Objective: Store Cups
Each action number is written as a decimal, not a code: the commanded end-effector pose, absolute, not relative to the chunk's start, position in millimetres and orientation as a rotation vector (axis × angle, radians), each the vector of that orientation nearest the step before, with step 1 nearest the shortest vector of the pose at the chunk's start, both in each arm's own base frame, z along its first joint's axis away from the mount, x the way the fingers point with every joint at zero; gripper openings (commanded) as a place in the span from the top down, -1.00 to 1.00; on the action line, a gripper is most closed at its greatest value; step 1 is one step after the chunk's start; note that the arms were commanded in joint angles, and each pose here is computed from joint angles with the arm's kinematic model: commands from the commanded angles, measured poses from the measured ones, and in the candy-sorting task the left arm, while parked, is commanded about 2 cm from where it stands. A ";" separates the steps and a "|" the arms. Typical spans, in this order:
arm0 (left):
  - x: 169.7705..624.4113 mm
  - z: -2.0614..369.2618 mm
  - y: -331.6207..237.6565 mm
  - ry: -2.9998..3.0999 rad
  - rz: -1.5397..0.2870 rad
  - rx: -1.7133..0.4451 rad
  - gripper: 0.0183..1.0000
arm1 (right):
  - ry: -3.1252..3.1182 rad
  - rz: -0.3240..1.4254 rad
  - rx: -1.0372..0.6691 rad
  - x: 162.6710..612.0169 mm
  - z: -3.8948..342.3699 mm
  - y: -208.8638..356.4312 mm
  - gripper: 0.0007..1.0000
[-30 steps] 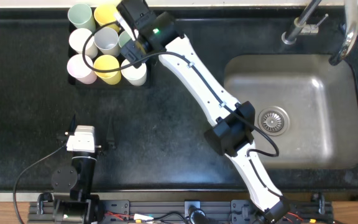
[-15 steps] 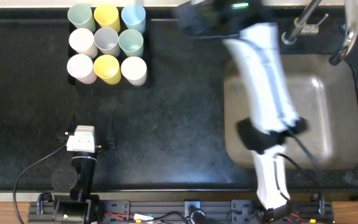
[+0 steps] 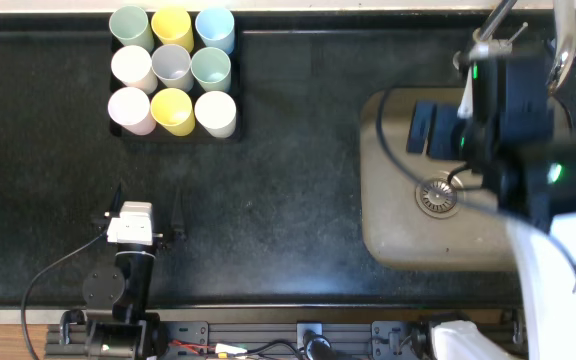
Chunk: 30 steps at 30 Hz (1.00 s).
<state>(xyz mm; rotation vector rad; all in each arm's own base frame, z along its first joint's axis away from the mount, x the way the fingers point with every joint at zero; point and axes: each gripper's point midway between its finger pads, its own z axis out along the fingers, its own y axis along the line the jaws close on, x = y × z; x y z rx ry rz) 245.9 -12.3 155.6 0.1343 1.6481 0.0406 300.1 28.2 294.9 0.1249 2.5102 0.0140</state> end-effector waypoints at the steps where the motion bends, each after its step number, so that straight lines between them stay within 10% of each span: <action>1: 245.4 156.7 -14.0 1.640 0.046 0.156 -1.00 | 2.259 0.042 0.150 295.1 275.3 22.1 -0.99; 16: 245.4 156.7 -14.1 1.640 0.046 0.156 -1.00 | 1.647 -0.270 -0.333 277.2 187.7 23.8 -1.00; 30: 245.4 156.7 -14.0 1.640 0.046 0.156 -1.00 | 1.691 -0.143 -0.210 271.9 144.7 21.8 -1.00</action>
